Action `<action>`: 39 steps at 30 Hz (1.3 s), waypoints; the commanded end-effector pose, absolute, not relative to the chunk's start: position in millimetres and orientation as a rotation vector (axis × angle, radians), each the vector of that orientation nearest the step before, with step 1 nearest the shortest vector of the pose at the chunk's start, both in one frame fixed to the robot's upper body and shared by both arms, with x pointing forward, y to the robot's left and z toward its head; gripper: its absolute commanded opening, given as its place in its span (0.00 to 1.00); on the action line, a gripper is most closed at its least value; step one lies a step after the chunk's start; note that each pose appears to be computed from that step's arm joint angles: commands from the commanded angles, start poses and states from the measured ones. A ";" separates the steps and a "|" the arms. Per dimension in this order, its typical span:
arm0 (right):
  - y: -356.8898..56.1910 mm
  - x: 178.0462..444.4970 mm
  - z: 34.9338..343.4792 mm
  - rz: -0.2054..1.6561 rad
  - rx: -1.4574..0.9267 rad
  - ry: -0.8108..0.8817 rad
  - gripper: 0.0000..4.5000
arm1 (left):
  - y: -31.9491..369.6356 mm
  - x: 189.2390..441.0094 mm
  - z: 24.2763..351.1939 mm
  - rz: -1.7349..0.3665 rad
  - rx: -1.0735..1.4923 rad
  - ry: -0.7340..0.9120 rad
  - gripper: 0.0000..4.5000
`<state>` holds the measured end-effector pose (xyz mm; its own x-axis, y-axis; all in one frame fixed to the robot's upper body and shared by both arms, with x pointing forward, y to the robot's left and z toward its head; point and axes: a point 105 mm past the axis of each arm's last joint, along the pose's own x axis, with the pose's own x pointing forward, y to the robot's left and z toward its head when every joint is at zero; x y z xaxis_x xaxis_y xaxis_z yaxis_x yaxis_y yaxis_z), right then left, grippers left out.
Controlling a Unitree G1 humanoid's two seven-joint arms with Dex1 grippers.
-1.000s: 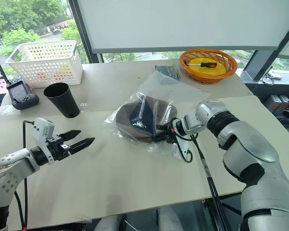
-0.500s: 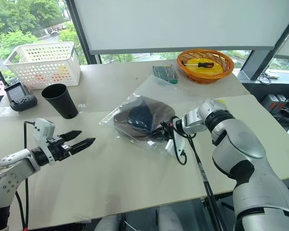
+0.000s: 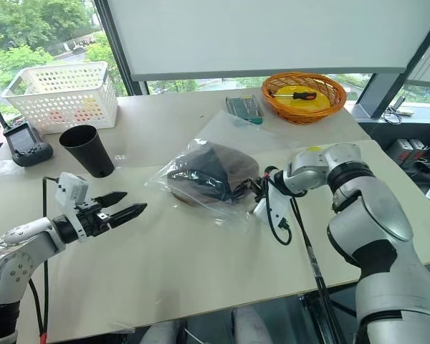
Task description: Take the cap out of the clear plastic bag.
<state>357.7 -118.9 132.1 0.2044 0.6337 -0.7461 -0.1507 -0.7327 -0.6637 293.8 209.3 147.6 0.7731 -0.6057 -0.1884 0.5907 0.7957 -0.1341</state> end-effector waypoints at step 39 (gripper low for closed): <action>-54.2 297.4 191.6 0.892 -0.751 0.014 0.91 | 147.9 284.0 158.0 -1.026 0.119 0.177 1.00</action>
<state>303.4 -60.7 186.2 0.6298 0.6980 -0.3407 -0.7374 0.3995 -0.5447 283.2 151.5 151.8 0.5169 -0.8272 -0.2205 0.8477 0.5304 -0.0025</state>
